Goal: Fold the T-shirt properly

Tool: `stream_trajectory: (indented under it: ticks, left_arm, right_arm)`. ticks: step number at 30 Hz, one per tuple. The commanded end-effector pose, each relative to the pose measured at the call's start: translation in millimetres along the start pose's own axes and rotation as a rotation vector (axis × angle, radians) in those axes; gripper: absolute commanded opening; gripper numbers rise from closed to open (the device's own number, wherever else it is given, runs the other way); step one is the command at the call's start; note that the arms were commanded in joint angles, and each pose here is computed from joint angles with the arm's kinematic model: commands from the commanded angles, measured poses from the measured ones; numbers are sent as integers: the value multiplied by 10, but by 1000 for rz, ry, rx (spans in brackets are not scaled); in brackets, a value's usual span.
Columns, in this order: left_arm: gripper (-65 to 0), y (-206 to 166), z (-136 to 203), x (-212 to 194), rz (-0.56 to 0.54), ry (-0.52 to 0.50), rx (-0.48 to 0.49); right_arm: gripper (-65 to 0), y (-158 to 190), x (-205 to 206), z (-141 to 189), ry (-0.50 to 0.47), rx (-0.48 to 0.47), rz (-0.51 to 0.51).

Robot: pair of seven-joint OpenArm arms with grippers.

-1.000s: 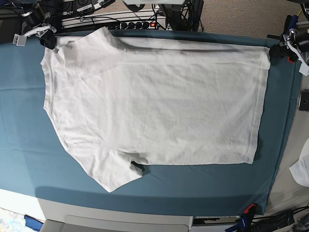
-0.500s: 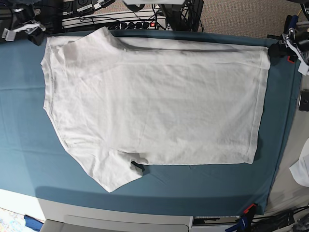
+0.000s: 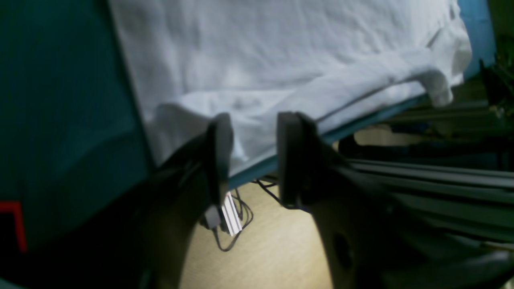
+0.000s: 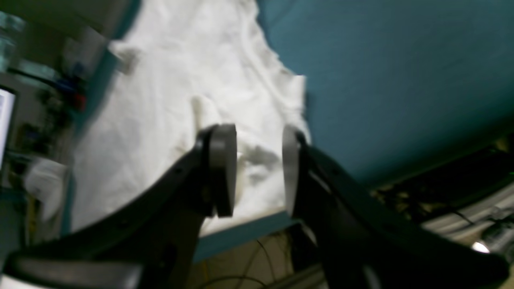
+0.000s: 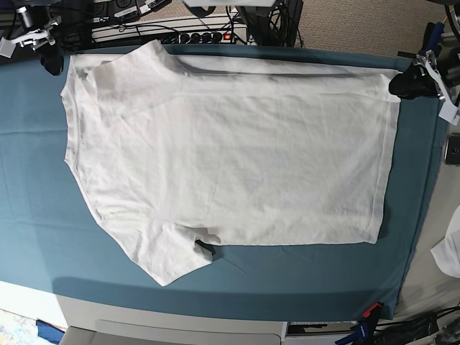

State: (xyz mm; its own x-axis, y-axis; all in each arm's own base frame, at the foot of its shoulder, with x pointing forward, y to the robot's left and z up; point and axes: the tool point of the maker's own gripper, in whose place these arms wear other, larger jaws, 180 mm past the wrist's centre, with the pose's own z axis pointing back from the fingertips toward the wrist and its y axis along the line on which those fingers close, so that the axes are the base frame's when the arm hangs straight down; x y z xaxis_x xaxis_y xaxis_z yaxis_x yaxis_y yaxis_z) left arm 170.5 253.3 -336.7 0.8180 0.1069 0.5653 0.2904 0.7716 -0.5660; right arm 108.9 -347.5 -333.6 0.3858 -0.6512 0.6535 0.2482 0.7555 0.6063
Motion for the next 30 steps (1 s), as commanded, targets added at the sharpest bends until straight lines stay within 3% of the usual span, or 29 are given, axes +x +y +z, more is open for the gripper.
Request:
stream_trajectory:
  ticks: [1,8,19,24,30]
  left_arm:
    - [-443,-59,41,140,-39,-32,-12]
    - [-443,-118,92,338,-88,-118,18]
    - [-443,133,835,763,-140,-327,226]
    - [-443,138,853,765,-139,-331,231]
    - [-444,141,853,762,-139,-329,232]
  right_arm:
    - [-448,66,119,37,-41,27,12]
    - [-448,81,-103,48,-55,23,-63]
    - [-452,143,-179,46,-88,48,-122]
    - [-645,179,-284,-66,-45,52,-108]
    - [-650,223,-390,-207,-34,51,-102]
